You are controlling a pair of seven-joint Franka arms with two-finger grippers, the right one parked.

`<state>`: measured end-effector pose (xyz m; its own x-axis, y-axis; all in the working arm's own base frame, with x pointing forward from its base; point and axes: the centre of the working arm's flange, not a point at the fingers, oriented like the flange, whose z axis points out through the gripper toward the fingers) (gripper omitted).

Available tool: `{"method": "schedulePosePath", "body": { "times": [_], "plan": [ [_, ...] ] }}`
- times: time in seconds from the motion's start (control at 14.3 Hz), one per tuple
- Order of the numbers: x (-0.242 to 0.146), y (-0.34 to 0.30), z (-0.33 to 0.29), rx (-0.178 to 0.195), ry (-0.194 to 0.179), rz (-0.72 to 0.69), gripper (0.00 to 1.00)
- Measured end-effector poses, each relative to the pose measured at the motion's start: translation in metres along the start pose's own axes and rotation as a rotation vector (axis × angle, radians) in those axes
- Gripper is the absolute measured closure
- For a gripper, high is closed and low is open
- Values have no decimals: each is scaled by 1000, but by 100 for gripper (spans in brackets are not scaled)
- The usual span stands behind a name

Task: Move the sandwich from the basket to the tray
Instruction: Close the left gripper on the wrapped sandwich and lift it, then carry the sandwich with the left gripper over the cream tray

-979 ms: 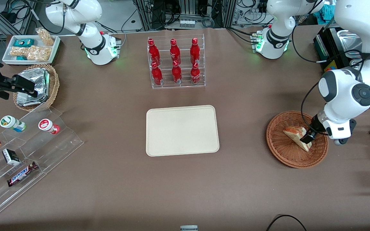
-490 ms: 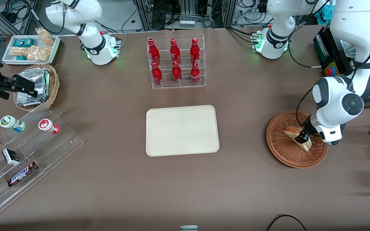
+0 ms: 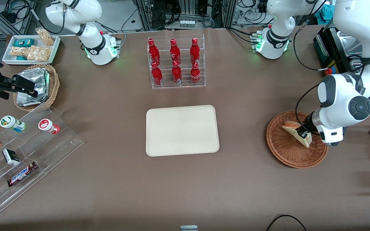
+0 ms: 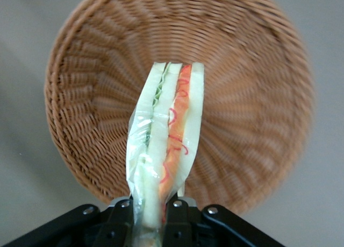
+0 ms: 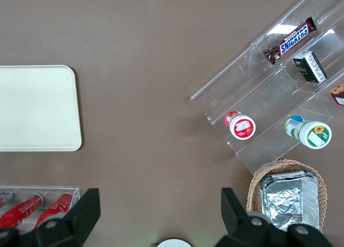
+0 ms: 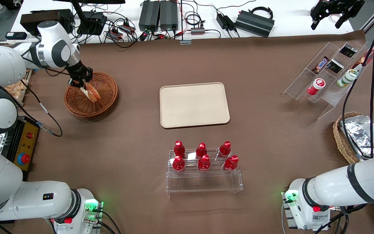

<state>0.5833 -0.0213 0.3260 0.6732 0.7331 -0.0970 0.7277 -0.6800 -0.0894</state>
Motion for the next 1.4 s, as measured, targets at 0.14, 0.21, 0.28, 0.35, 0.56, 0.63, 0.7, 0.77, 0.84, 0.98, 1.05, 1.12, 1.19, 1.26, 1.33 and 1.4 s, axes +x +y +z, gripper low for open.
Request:
{"method": "schedulePosePath", "body": {
  "times": [0.14,0.21,0.28,0.35,0.56,0.63,0.7,0.77,0.84,0.98,1.05,1.12,1.19,1.26,1.33,1.4],
  "plan": [
    [-29,25,-24,-21,21,220,84],
    [-47,41,-30,-21,19,345,85],
    [-64,58,-34,-20,12,441,85],
    [-84,77,-35,-19,5,501,85],
    [-164,142,-20,-17,-9,630,85],
    [-197,163,-12,-14,-12,648,85],
    [-228,182,-6,-14,-13,651,85],
    [-257,198,-1,-15,-15,651,85],
    [-284,212,5,-18,-15,651,85],
    [-331,234,16,-37,-11,649,85],
    [-353,242,23,-52,-4,654,85],
    [-373,249,30,-57,12,653,85],
    [-390,255,37,-51,38,644,85],
    [-404,260,45,-43,70,631,85],
    [-416,264,52,-36,96,620,85],
    [-426,268,60,-34,112,616,85]
  ]
}}
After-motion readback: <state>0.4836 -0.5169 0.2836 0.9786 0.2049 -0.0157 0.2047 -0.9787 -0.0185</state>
